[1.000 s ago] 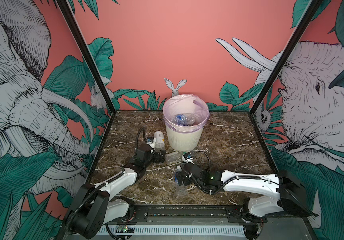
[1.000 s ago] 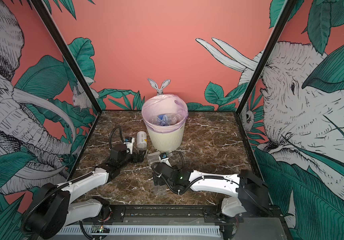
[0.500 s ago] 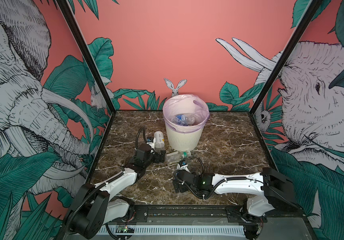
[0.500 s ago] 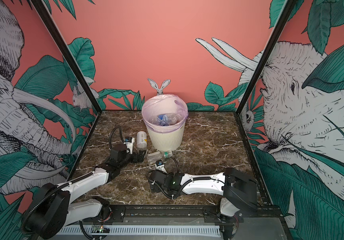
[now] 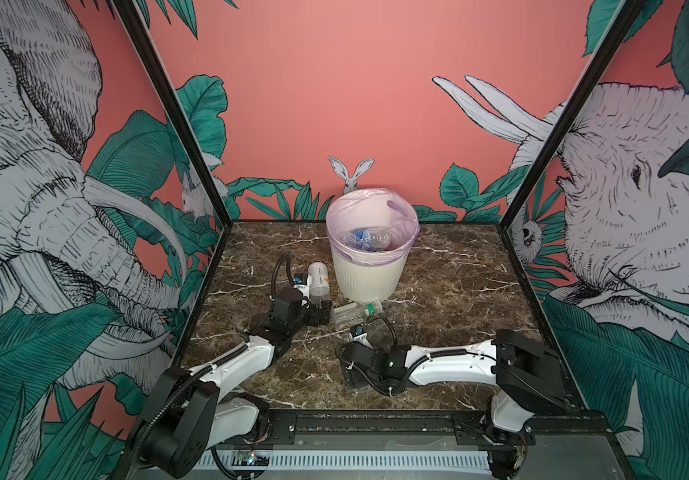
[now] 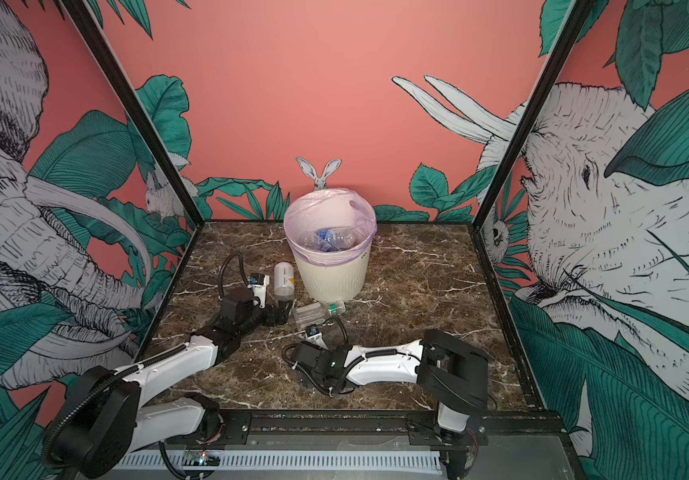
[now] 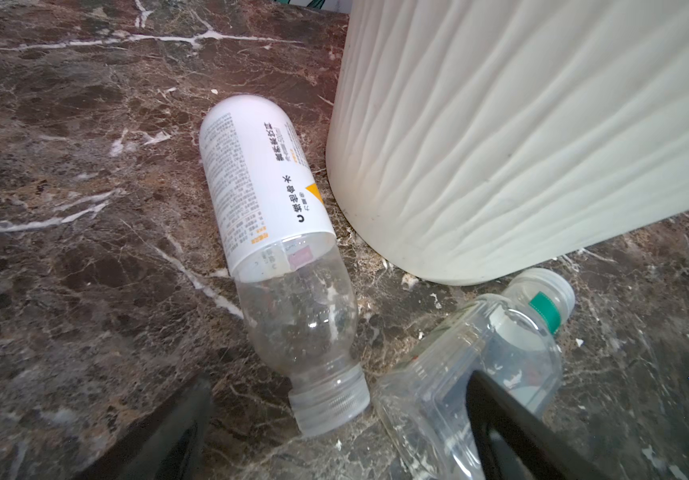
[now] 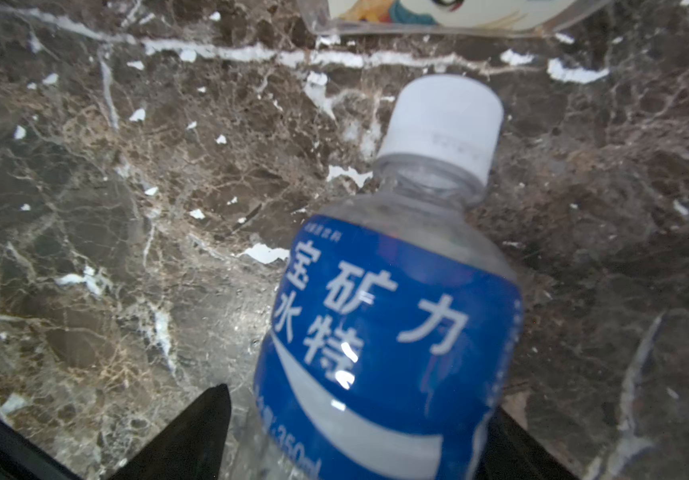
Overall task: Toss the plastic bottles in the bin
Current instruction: 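Close the right gripper on the blue-labelled water bottle and lift it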
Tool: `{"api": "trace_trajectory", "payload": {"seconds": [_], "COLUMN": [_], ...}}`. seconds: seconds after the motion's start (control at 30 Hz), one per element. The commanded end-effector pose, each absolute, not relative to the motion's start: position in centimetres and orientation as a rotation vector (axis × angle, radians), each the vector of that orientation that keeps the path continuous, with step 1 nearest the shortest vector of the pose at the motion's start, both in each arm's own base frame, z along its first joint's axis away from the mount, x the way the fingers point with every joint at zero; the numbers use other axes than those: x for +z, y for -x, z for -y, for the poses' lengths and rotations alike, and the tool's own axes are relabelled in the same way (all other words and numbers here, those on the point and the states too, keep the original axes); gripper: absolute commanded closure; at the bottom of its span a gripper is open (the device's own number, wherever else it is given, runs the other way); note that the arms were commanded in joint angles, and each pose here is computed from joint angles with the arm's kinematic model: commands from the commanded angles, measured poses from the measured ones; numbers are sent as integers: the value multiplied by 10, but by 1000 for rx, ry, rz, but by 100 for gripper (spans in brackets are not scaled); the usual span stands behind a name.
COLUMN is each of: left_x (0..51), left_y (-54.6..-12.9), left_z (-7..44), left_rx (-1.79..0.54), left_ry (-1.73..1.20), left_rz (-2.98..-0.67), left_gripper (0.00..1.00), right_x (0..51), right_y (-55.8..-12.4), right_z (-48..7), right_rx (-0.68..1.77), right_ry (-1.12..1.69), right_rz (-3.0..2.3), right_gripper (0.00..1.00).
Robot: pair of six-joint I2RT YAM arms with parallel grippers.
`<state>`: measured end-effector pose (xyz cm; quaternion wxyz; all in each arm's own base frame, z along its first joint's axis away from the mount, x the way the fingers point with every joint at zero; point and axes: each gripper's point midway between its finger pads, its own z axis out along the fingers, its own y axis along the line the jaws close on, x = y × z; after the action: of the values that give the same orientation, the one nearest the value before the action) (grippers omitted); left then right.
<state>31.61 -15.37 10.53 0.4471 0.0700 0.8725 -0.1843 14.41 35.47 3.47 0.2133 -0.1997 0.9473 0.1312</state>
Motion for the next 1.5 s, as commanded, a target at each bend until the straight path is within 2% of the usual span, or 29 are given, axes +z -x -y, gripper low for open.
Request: {"api": "trace_trajectory", "payload": {"seconds": [0.0, 0.3, 0.37, 0.63, 0.73, 1.07, 1.47], "left_x": [115, 113, 113, 110, 110, 108, 107], "left_y": [-321, -322, -322, -324, -324, -324, -324], "left_z": [156, 157, 158, 160, 160, 160, 160], "left_rx": [-478, -487, -490, -500, -502, -499, -498], "left_ry": [-159, -159, -157, -155, -157, -158, -161], "left_rz": [-2135, -2143, -2141, -2149, -2151, -2158, -2158], "left_gripper": [4, 4, 4, 4, 4, 4, 4], "right_x": [32, 23, 23, 32, 40, 79, 141], "right_y": [-140, -134, -135, -140, -143, -158, -176], "right_z": [-355, -350, -349, -341, -334, -305, -251], "right_rx": [349, 292, 283, 242, 225, 247, 260], "right_ry": [549, 579, 581, 584, 583, 477, 354], "right_rz": [-2662, -2686, -2684, -2648, -2612, -2415, -2153], "right_gripper": [13, 14, 17, 41, 55, 59, 60]}}
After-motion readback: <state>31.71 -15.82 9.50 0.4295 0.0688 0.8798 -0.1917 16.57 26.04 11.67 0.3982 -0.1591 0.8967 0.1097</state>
